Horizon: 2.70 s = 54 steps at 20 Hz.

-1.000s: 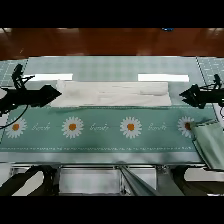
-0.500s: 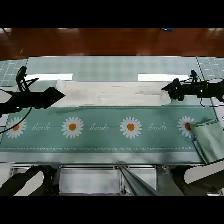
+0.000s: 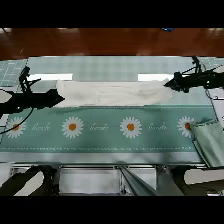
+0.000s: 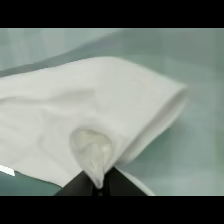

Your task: Fold the shirts.

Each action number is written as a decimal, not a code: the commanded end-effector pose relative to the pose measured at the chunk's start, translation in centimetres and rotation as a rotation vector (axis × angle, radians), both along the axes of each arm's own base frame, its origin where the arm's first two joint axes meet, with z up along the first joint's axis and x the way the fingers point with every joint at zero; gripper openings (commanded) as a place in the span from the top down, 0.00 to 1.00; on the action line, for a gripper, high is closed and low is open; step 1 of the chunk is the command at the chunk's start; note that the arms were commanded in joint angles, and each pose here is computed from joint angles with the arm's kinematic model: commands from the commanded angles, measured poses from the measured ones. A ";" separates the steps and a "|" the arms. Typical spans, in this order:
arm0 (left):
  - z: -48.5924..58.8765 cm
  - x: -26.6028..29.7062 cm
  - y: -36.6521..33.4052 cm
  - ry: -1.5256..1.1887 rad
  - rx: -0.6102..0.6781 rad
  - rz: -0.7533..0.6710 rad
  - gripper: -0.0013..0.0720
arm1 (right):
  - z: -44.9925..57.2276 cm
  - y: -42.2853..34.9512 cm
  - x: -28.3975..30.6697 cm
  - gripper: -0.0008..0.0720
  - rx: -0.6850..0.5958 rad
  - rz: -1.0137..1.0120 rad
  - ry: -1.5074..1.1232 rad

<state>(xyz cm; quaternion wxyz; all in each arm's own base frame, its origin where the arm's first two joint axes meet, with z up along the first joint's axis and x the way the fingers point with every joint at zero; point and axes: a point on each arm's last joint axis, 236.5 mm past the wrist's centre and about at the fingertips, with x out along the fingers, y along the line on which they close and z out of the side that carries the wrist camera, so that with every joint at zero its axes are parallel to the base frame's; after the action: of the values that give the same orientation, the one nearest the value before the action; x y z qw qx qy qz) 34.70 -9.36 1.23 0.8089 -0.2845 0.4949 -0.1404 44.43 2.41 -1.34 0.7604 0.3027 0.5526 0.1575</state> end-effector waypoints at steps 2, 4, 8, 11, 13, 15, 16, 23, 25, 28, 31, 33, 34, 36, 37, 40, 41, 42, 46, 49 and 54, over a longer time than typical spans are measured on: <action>3.9 2.0 -5.6 -0.145 -0.133 -0.112 0.96 | 7.5 -1.8 -4.7 0.95 -0.230 0.053 -0.121; 5.0 3.5 -9.6 -0.175 -0.132 -0.203 0.96 | 10.6 -1.4 -6.9 0.95 -0.265 0.037 -0.187; 2.9 5.6 -19.2 -0.098 -0.046 -0.397 0.96 | 15.5 1.9 -11.9 0.95 -0.203 0.034 -0.293; 0.0 3.4 -27.9 -0.007 0.026 -0.602 0.96 | 17.9 3.7 -14.7 0.95 -0.170 0.025 -0.350; -1.5 1.5 -33.3 0.017 0.016 -0.689 0.96 | 18.8 4.2 -16.2 0.95 -0.169 0.024 -0.367; -3.1 -0.3 -37.3 0.052 0.001 -0.726 0.96 | 19.6 4.6 -17.3 0.95 -0.168 0.023 -0.384; -3.8 -1.3 -38.9 0.066 -0.003 -0.743 0.96 | 19.9 4.7 -17.5 0.95 -0.168 0.021 -0.390; -5.6 -6.2 -42.9 0.131 -0.038 -0.830 0.96 | 20.0 6.5 -17.3 0.95 -0.132 0.054 -0.392; -4.1 -3.3 -40.4 0.119 -0.033 -0.793 0.96 | 19.7 7.4 -16.5 0.95 -0.107 0.060 -0.382; -0.5 3.6 -32.4 0.056 0.069 -0.672 0.96 | 19.2 10.1 -14.7 0.95 -0.051 0.090 -0.377; 3.7 8.2 -22.4 -0.013 0.179 -0.487 0.96 | 18.7 15.4 -12.0 0.95 0.064 0.135 -0.390; 6.3 8.4 -16.3 -0.048 0.205 -0.383 0.96 | 18.1 19.3 -10.0 0.95 0.111 0.172 -0.388; 7.4 7.8 -13.8 -0.070 0.210 -0.346 0.96 | 17.9 21.5 -8.9 0.95 0.132 0.191 -0.388; 8.8 5.8 -9.8 -0.101 0.219 -0.282 0.96 | 17.2 25.6 -6.8 0.95 0.163 0.224 -0.381; 9.0 4.4 -8.3 -0.108 0.222 -0.262 0.96 | 16.6 27.7 -5.8 0.95 0.178 0.243 -0.370; 8.8 -0.3 -5.3 -0.120 0.225 -0.205 0.96 | 13.7 33.3 -4.0 0.95 0.232 0.295 -0.296; 8.4 -1.6 -4.6 -0.128 0.225 -0.190 0.96 | 12.6 34.9 -3.6 0.95 0.240 0.313 -0.272; 8.0 -2.9 -4.1 -0.133 0.223 -0.176 0.96 | 11.4 36.2 -3.3 0.95 0.239 0.328 -0.255; 6.1 -6.2 -3.6 -0.111 0.202 -0.150 0.96 | 7.9 39.3 -2.4 0.95 0.259 0.348 -0.194; 4.9 -6.9 -3.8 -0.082 0.190 -0.152 0.96 | 5.7 39.8 -2.1 0.95 0.260 0.338 -0.157; 5.0 -6.4 -3.7 -0.100 0.189 -0.138 0.96 | 4.1 39.7 -0.7 0.95 0.246 0.292 -0.163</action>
<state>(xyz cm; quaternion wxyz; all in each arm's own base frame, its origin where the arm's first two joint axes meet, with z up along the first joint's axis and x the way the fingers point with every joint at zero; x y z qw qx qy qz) 28.11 -13.14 6.25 0.8406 -0.1605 0.4904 -0.1647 42.74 41.89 3.77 0.7225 0.2880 0.5094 0.3680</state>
